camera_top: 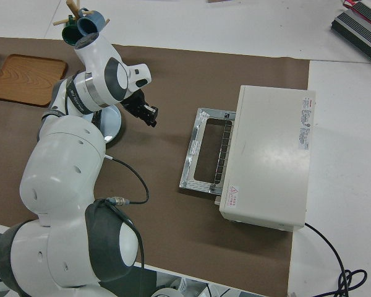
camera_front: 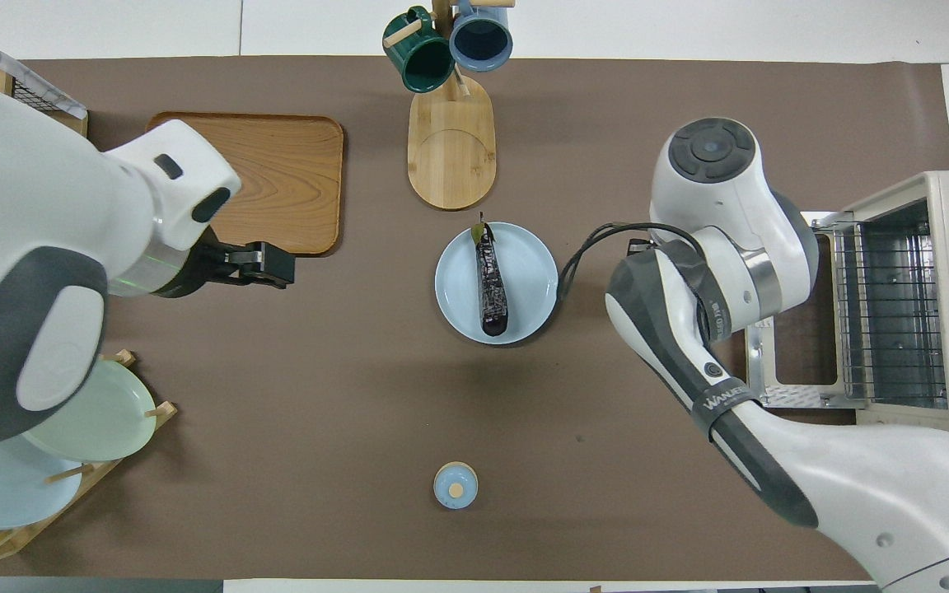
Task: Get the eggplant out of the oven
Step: 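Grasp the eggplant with the left gripper while the right gripper withdraws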
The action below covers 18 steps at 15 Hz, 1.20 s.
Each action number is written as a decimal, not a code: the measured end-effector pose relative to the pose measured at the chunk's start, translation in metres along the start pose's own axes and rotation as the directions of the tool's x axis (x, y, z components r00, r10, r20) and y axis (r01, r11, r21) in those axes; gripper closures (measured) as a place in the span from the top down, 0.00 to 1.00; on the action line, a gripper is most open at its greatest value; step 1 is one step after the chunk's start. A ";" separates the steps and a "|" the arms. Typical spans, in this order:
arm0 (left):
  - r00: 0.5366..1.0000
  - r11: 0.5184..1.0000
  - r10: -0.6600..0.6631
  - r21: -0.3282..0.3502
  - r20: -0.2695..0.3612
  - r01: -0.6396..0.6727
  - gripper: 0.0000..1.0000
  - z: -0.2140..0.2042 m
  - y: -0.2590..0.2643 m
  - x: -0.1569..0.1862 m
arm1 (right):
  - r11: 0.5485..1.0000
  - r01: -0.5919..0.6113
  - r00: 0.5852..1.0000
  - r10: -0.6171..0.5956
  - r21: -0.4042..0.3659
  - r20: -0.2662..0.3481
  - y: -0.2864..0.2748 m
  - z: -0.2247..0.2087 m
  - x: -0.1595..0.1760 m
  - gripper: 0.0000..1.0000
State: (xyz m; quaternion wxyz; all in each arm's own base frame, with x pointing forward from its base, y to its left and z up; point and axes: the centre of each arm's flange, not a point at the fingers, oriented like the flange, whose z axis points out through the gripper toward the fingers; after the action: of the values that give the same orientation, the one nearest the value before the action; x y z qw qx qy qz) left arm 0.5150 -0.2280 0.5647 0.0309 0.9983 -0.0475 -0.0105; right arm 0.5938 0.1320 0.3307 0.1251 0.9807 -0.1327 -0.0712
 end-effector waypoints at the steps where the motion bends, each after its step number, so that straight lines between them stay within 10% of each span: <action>1: 1.000 1.000 -0.005 -0.017 0.007 0.005 1.00 0.012 0.018 -0.002 | 1.000 0.003 1.000 -0.003 -0.005 0.015 0.022 0.022 0.003 0.17; 11: 0.989 0.986 -0.150 -0.072 0.015 0.151 1.00 0.164 0.156 0.009 | 0.989 0.115 0.993 -0.117 -0.095 -0.014 0.063 0.066 -0.014 0.16; 18: 0.992 0.988 -0.128 -0.093 -0.004 0.127 1.00 0.234 0.198 0.012 | 0.955 0.260 0.966 -0.258 -0.142 0.031 0.103 -0.015 -0.015 0.16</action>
State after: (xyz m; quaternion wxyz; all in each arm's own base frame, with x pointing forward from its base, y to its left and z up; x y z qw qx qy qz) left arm 0.5028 -0.4402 0.3433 0.0765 0.9969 0.0169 -0.0095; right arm 0.5576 0.0436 0.3734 0.1845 0.9775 0.0018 -0.1021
